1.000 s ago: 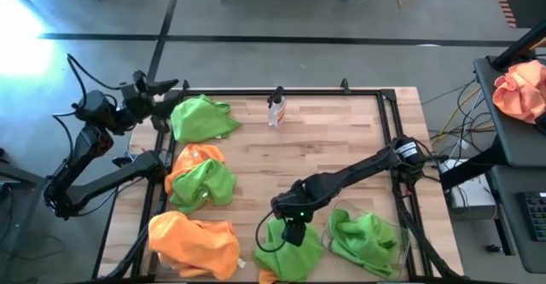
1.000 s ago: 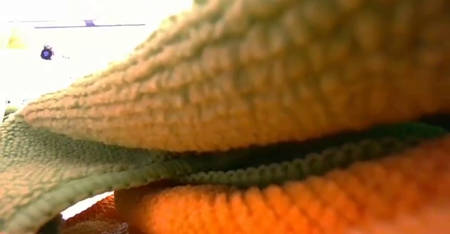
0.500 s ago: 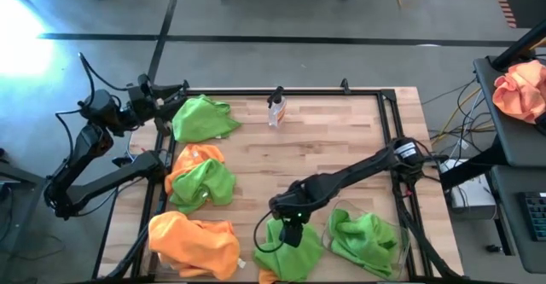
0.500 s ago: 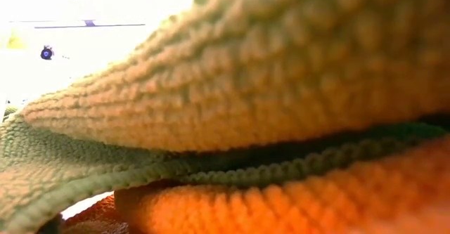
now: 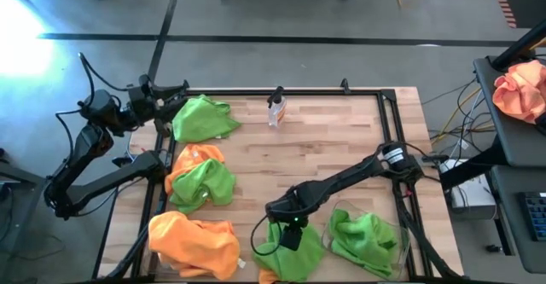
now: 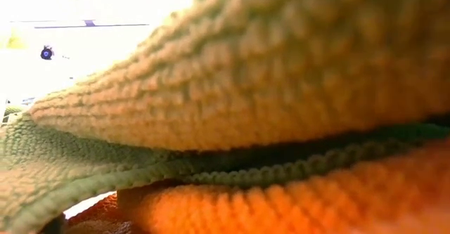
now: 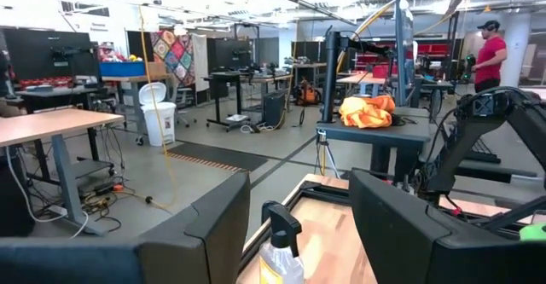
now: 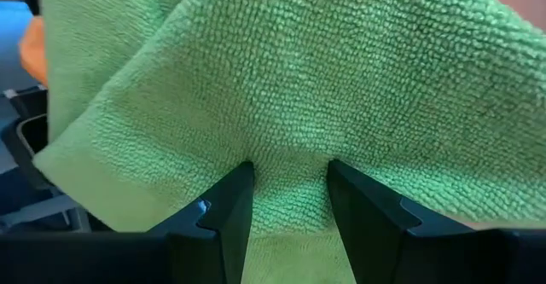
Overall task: Sort microfiber towel by color & place in baskets
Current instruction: Put the green microfiber cloth into the right transparent bin
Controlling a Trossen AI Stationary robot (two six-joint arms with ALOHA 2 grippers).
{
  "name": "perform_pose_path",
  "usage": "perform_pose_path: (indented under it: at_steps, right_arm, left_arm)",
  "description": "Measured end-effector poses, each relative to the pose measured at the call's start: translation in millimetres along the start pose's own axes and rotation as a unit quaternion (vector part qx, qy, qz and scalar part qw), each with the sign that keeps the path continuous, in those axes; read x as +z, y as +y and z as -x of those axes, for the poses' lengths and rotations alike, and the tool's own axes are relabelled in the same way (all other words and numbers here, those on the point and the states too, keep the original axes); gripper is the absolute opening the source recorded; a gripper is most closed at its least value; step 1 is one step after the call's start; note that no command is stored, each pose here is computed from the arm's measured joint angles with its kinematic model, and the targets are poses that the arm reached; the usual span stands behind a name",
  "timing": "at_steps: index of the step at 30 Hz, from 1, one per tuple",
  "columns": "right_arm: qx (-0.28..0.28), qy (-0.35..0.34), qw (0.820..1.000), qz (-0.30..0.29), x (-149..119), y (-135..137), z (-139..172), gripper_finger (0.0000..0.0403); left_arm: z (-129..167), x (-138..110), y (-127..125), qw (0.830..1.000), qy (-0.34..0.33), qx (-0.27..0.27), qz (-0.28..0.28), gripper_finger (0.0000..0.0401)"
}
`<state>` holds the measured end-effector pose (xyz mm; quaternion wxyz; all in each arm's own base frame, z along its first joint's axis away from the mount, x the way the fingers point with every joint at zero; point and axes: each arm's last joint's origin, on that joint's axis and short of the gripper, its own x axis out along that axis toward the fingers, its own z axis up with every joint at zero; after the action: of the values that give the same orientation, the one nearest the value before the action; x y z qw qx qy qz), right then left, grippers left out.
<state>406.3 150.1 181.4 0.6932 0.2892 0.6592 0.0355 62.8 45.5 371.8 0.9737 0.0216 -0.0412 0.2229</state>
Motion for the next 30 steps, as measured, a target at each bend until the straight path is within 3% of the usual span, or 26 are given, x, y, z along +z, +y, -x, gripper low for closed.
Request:
perform_pose_path:
  at_steps: [21, 30]
  right_arm:
    - [-0.019, 0.025, 1.000, 0.004, 5, -11, -29, 0.0147]
    - [-0.018, 0.023, 1.000, 0.000, 6, -8, -24, 0.0086]
  left_arm:
    - [0, 0, 0, 1.000, 0.000, 0.000, 0.000, 0.0185]
    - [0, 0, 0, 1.000, -0.001, 0.000, 0.000, 0.0185]
